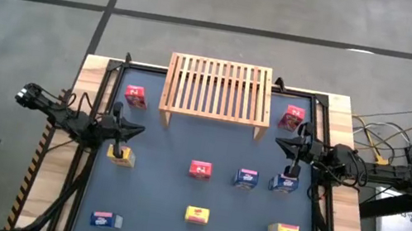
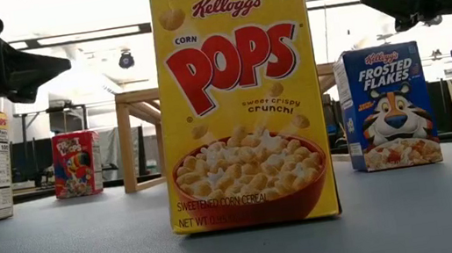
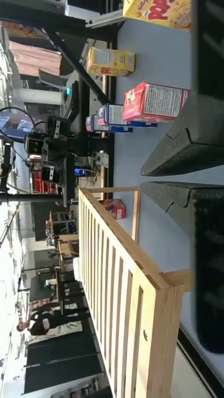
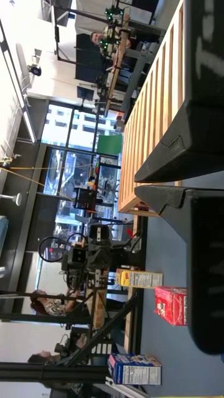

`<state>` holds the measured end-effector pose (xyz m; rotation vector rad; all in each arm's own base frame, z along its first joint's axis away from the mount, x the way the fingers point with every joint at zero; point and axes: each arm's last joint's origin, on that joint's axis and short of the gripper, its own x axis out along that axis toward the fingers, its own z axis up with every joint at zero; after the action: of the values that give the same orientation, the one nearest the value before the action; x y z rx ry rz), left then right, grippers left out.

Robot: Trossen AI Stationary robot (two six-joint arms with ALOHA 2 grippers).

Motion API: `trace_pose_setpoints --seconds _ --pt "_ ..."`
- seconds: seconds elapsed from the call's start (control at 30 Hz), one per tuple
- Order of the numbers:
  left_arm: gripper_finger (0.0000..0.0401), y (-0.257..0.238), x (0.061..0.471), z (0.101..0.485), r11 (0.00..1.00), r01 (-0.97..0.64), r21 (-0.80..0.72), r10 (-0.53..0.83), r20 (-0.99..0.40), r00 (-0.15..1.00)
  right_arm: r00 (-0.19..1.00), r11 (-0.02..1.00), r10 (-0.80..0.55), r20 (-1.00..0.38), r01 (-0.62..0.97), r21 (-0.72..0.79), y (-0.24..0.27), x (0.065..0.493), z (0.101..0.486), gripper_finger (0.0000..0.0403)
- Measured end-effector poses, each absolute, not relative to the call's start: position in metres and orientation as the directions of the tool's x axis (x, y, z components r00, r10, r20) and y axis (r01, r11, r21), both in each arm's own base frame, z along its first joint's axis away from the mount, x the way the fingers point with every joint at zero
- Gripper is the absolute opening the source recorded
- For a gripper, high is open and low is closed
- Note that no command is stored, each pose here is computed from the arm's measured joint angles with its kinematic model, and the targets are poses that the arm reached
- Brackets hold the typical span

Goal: Stack cereal on shelf
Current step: Put the top left red cereal box on the shelf

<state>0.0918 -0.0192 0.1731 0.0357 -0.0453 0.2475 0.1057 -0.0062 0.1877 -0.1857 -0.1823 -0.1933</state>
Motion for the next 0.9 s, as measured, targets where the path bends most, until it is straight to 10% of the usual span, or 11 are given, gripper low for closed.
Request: trace_pose_setpoints --seconds 0.9 --pt "0.0009 -0.018 0.090 0.187 0.945 -0.204 -0.254 0.251 0.170 0.953 0.965 0.964 -0.173 0.196 0.207 -0.165 -0.006 0.106 0.188 0.0009"
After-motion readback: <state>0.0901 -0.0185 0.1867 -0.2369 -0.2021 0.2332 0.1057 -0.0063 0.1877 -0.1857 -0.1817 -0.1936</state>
